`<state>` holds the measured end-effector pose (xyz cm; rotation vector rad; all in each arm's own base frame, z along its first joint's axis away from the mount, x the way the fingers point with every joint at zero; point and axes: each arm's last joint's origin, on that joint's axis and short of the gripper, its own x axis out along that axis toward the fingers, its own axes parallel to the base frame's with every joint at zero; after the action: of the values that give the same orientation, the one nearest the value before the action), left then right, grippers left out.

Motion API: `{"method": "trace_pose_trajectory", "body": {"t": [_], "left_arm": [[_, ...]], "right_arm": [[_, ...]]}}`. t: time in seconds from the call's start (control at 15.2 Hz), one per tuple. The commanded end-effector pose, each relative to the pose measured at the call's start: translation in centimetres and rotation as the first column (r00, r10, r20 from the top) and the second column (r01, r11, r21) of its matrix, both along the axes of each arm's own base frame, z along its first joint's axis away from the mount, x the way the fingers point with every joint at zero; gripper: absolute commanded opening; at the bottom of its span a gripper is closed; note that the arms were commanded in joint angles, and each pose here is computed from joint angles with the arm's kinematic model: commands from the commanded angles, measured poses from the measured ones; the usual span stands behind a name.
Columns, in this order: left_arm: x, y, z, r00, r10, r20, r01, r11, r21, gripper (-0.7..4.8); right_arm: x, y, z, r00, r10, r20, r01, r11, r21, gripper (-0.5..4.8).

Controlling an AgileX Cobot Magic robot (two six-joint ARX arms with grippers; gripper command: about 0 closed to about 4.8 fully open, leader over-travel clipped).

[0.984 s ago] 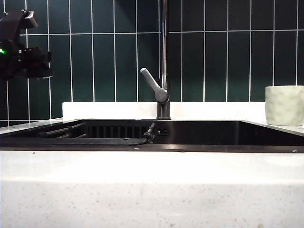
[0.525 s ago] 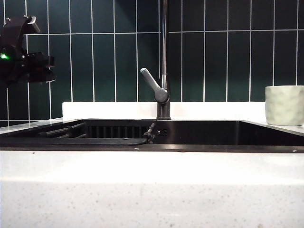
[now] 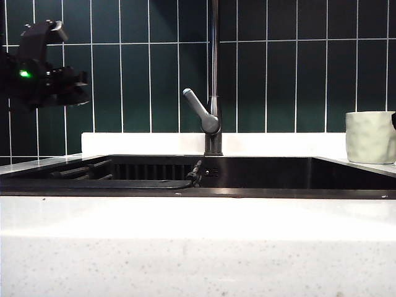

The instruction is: Pick up the mug next to the sink, go to the faucet to get some water, pour the water into the sink, and finally put the mug back to its place.

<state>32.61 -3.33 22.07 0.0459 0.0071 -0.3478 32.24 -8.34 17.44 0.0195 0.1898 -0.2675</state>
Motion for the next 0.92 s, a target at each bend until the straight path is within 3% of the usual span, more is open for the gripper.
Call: {"method": "trace_pose_trajectory", "body": {"t": [0.07, 0.92], "left_arm": [[0.1, -0.1, 0.3, 1.000, -0.007, 0.009, 0.007, 1.000, -0.025, 1.25], [0.1, -0.1, 0.3, 0.999, -0.036, -0.002, 0.036, 0.997, -0.062, 1.25]], "right_arm": [[0.6, -0.2, 0.3, 0.999, 0.003, 0.032, -0.003, 1.000, -0.010, 2.73], [1.6, -0.7, -0.2, 0.998, 0.008, 0.067, -0.007, 1.000, -0.017, 2.73]]}}
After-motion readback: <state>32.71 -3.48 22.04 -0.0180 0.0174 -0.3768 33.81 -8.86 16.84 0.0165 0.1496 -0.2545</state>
